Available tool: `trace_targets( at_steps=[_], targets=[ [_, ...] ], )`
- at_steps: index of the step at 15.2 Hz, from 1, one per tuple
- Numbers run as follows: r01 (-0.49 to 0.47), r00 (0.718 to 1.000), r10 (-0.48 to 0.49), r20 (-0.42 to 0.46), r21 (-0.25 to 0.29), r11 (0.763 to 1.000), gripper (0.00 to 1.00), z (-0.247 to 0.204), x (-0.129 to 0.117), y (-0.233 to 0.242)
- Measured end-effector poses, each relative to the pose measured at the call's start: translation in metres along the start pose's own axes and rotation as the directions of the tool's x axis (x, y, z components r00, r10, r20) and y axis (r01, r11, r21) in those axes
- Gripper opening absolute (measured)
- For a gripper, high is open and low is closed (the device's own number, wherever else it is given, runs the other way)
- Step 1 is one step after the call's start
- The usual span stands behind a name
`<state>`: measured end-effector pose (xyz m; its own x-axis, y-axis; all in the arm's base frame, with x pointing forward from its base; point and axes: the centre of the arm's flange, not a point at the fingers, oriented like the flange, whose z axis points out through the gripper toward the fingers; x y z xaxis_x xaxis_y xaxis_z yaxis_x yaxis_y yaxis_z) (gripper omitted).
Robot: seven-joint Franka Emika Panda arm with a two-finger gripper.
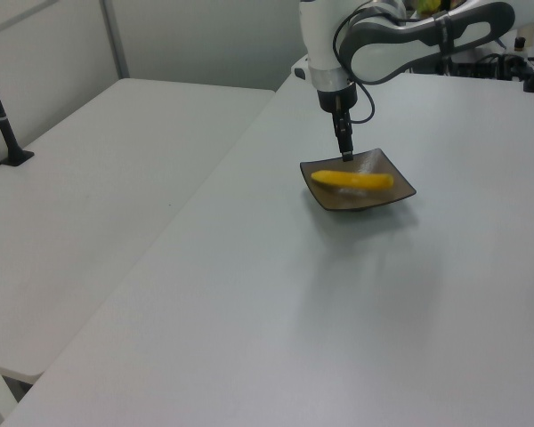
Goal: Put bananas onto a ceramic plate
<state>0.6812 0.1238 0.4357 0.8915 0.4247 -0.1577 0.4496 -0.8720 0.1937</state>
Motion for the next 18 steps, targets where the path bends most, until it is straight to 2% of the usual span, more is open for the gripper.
trace_targets(
  at_steps=[2, 6, 8, 10, 13, 18],
  targets=[
    [0.002, 1.0, -0.002, -0.002, 0.0, 1.0, 1.0, -0.001, 0.0, -0.001],
    [-0.04, 0.999, 0.04, -0.023, 0.016, 0.999, 1.0, -0.013, 0.0, -0.011],
    [-0.092, 0.994, 0.095, -0.048, 0.066, 0.994, 1.0, -0.026, -0.001, -0.017],
    [-0.13, 0.986, 0.142, -0.084, 0.138, 0.982, 1.0, -0.049, -0.008, -0.02],
    [-0.174, 0.968, 0.211, -0.135, 0.239, 0.955, 1.0, -0.09, -0.03, -0.017],
    [-0.22, 0.955, 0.264, -0.135, 0.273, 0.936, 1.0, -0.108, -0.079, 0.005]
  ],
)
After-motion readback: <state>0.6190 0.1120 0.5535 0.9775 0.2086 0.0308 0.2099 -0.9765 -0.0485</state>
